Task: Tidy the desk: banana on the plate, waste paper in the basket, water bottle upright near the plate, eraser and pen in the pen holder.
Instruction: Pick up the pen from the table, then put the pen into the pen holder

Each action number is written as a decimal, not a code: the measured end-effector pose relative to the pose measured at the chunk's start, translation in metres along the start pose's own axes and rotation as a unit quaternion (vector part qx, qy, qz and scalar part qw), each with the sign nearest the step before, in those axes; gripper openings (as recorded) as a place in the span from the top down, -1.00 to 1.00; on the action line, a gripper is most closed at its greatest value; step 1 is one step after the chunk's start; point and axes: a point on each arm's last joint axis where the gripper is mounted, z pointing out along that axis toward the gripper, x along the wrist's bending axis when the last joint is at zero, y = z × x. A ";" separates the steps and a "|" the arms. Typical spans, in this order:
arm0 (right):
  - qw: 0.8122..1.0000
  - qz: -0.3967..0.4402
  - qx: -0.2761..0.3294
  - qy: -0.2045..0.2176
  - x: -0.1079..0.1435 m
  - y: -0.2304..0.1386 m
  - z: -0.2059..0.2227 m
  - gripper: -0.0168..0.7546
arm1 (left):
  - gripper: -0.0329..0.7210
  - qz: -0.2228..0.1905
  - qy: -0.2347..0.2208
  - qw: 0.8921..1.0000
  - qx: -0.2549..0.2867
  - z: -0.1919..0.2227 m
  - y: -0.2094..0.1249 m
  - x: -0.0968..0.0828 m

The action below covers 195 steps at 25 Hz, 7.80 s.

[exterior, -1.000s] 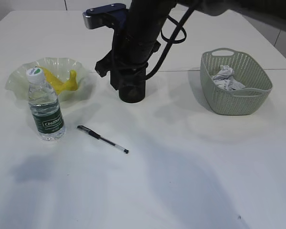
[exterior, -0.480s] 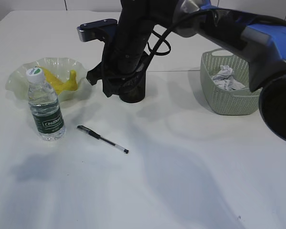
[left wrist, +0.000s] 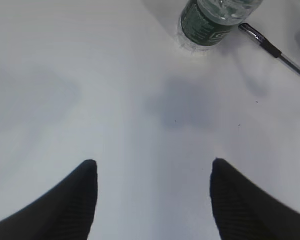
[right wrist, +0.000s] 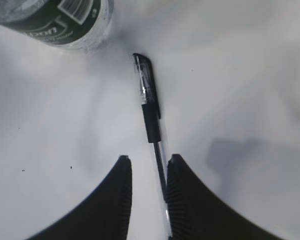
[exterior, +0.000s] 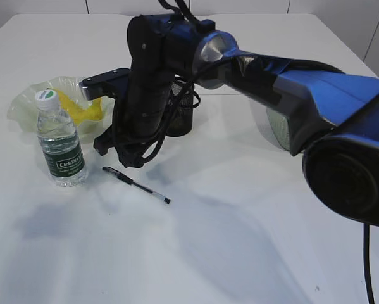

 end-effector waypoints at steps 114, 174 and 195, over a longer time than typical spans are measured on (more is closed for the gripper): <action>0.989 0.099 0.090 -0.063 -0.026 -0.117 -0.075 0.85 | -0.40 0.003 0.005 1.000 0.010 0.000 -0.002 0.001; 0.833 0.082 -0.513 -0.190 -0.117 -0.021 -0.036 0.85 | -0.40 0.003 0.007 1.000 0.024 0.000 -0.004 0.001; 0.837 0.095 -0.507 -0.181 -0.125 -0.021 -0.003 0.85 | -0.40 0.003 0.007 1.000 0.024 0.000 -0.004 0.001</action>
